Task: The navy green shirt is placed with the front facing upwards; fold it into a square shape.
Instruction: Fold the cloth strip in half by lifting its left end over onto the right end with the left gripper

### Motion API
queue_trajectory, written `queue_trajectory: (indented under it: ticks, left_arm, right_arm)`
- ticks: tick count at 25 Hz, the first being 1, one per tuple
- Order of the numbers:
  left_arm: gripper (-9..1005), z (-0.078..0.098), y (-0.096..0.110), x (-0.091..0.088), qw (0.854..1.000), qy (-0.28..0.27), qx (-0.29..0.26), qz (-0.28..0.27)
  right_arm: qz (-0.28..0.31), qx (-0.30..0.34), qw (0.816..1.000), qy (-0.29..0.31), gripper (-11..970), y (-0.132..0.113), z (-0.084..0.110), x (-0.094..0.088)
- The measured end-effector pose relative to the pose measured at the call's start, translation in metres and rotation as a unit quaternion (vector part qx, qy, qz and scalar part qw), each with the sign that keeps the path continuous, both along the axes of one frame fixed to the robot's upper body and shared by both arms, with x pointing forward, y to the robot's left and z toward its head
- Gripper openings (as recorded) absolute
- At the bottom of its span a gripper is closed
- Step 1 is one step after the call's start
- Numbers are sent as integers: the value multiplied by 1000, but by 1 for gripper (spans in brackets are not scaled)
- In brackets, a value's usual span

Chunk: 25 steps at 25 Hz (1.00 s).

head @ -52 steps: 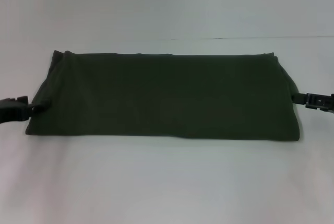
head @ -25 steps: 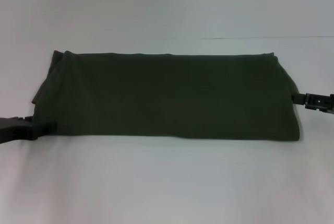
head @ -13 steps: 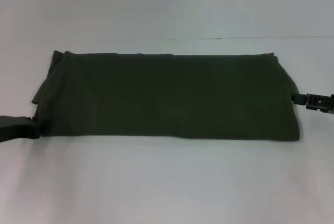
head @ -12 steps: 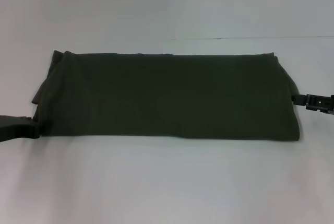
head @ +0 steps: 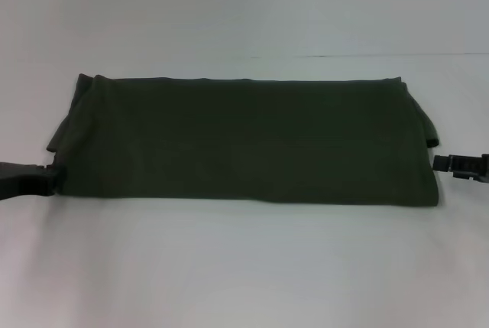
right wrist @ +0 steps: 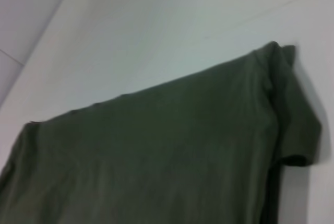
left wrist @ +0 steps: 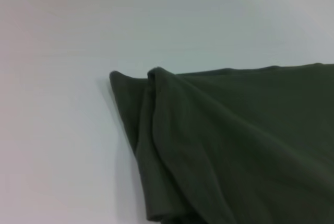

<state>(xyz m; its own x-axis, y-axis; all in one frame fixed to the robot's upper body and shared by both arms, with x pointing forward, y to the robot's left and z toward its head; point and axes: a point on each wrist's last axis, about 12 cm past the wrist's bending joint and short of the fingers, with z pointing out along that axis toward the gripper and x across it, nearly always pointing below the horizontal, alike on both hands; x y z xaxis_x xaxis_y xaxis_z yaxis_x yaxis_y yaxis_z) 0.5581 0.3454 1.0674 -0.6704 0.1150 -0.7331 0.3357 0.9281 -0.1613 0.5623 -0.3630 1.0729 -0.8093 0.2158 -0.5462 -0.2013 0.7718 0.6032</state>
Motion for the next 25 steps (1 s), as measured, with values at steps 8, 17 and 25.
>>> queue_trajectory:
  ticks: [8,17,25]
  left_arm:
    - [1,4,3,-1,1000,-2,-1,5]
    - [3,5,2,1,1000,-4,-1,3]
    - [5,3,4,-2,1000,-1,-1,7]
  right_arm:
    - [5,-8,1000,12,683,16,-10,5]
    - [16,-8,1000,16,488,26,-14,6]
    - [8,-9,1000,16,305,18,-17,0]
